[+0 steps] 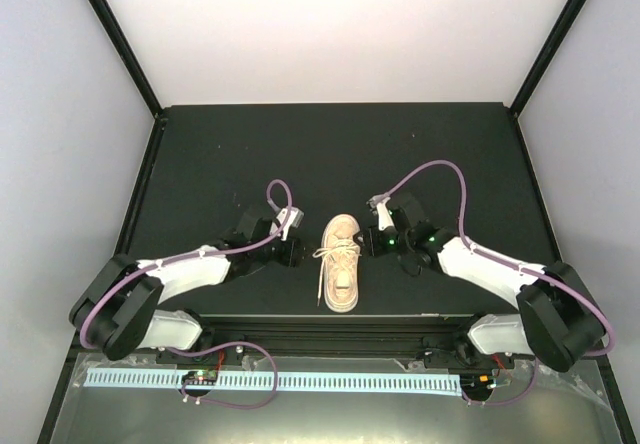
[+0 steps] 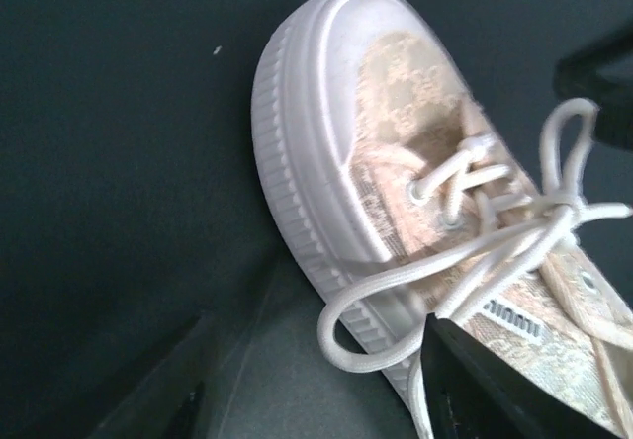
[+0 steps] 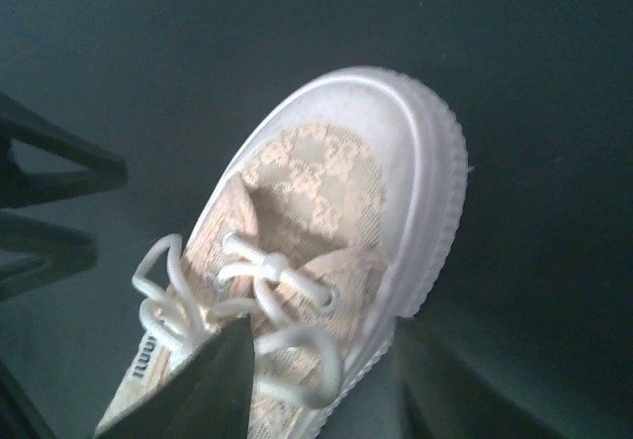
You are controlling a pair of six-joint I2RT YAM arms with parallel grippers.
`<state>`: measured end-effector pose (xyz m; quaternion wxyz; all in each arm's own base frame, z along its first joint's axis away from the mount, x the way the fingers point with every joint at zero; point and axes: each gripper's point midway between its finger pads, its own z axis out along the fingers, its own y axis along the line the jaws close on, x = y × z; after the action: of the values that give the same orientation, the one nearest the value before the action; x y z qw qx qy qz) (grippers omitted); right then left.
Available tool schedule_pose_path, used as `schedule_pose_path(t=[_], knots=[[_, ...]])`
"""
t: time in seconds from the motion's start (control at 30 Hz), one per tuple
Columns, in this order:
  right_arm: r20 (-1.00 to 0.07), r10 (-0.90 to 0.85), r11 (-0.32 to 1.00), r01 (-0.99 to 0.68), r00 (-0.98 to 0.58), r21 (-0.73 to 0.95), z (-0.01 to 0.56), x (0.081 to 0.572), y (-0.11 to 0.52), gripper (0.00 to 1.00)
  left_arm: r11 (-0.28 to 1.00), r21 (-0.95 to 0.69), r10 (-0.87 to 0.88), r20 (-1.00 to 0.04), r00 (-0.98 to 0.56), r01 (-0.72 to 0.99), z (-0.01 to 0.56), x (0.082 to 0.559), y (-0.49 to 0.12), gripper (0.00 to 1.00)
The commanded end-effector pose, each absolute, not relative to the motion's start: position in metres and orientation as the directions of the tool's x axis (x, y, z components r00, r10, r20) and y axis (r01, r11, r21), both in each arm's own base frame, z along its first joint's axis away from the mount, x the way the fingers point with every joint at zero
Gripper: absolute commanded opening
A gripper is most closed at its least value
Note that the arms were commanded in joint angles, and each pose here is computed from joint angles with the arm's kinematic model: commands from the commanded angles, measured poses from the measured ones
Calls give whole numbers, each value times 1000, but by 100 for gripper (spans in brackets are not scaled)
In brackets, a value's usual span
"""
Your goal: Tie the shoes
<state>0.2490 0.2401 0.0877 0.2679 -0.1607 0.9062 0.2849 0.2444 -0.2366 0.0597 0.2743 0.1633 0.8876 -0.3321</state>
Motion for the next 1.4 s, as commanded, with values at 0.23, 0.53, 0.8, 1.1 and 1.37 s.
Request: schedule_pose_path(t=[0.23,0.53,0.8,1.1,1.37], knots=[[-651,-119,717,-518,-750,466,122,236,234,79,470,-339,256,-831,-493,815,142,239,-281,64],[-579,-101,616,-508,-809,602,101,211,247,46,410,-296,377,-806,-456,863,122,240,-329,61],[-566,-116,602,-511,-816,614,96,215,255,34,422,-290,386,-800,-460,859,116,243,-338,54],[-575,-103,612,-507,-812,607,96,219,254,4,464,-291,380,-788,-485,836,108,251,-338,45],[-562,-34,736,-401,-827,546,80,225,226,2,501,-284,380,-777,-503,817,102,256,-336,36]])
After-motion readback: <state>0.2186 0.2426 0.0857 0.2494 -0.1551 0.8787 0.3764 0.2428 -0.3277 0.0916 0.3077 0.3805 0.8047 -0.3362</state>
